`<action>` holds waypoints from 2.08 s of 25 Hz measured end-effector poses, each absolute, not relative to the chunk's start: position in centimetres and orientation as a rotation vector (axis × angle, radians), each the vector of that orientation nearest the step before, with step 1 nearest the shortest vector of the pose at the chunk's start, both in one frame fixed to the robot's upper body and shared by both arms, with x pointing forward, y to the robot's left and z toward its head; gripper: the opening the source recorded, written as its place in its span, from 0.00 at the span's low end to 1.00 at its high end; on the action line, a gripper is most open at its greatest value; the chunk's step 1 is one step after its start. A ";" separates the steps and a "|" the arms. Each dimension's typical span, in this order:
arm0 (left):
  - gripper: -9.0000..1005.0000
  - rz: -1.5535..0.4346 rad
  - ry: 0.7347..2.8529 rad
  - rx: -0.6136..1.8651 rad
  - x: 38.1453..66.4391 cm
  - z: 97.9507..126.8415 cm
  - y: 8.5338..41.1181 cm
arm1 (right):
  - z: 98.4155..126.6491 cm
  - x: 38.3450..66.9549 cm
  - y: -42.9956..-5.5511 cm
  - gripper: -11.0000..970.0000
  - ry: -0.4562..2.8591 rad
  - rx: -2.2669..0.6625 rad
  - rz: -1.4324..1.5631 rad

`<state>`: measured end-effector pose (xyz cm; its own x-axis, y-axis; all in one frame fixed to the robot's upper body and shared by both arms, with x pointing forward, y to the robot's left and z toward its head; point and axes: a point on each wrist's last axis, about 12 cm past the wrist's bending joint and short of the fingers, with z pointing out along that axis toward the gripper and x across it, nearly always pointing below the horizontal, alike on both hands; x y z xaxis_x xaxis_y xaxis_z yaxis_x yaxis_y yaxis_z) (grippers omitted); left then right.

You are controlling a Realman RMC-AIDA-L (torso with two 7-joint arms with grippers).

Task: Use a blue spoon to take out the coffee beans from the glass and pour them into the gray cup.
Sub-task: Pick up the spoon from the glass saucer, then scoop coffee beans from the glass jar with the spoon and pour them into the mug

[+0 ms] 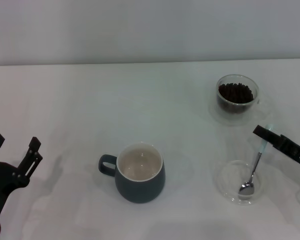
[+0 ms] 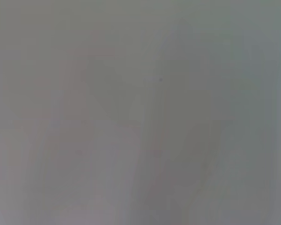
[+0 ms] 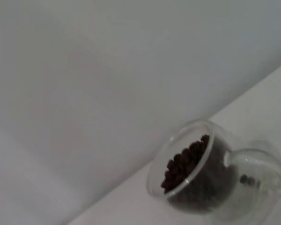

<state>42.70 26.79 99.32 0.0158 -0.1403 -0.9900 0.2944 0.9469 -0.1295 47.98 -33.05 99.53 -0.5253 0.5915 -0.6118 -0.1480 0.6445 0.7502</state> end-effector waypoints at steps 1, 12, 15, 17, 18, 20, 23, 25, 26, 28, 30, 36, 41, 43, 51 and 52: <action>0.86 -0.340 1.519 0.125 42.7 99.3 26.8 | 99.6 48.0 -33.0 0.18 1.900 0.354 0.978; 0.86 -0.340 1.515 0.125 42.7 99.4 26.8 | 100.7 48.9 -33.1 0.17 1.814 0.363 0.990; 0.86 -0.340 1.510 0.125 42.7 99.4 26.8 | 101.3 49.4 -33.3 0.17 1.767 0.355 0.988; 0.86 -0.340 1.509 0.126 42.7 99.4 26.8 | 101.8 49.8 -33.4 0.17 1.743 0.339 0.986; 0.86 -0.340 1.508 0.126 42.7 99.4 26.8 | 102.1 50.1 -33.4 0.17 1.730 0.327 0.984; 0.86 -0.340 1.508 0.126 42.7 99.4 26.8 | 103.0 50.6 -33.6 0.17 1.692 0.301 0.982; 0.86 -0.339 1.507 0.127 42.7 99.5 26.8 | 104.5 51.6 -34.1 0.17 1.619 0.258 0.962; 0.86 -0.339 1.507 0.127 42.7 99.5 26.8 | 105.7 52.5 -34.3 0.17 1.566 0.216 0.929; 0.86 -0.339 1.506 0.128 42.7 99.5 26.8 | 106.3 53.0 -34.4 0.17 1.544 0.196 0.909; 0.86 -0.340 1.504 0.129 42.8 99.5 26.7 | 107.3 54.1 -34.4 0.17 1.506 0.161 0.875; 0.86 -0.341 1.503 0.130 42.8 99.5 26.7 | 108.2 55.2 -34.2 0.17 1.469 0.126 0.835; 0.86 -0.346 1.495 0.140 43.3 99.7 26.6 | 109.2 57.3 -33.8 0.17 1.410 0.056 0.650; 0.86 -0.348 1.492 0.140 43.4 99.8 26.5 | 108.9 57.8 -33.4 0.17 1.411 -0.008 0.534; 0.86 -0.344 1.492 0.136 43.4 99.8 26.6 | 108.7 57.7 -33.0 0.17 1.420 -0.040 0.510; 0.86 -0.343 1.487 0.137 43.6 99.8 26.5 | 107.7 57.7 -31.5 0.17 1.475 -0.131 0.506; 0.86 -0.344 1.487 0.137 43.7 99.9 26.5 | 107.7 57.8 -31.3 0.17 1.480 -0.139 0.501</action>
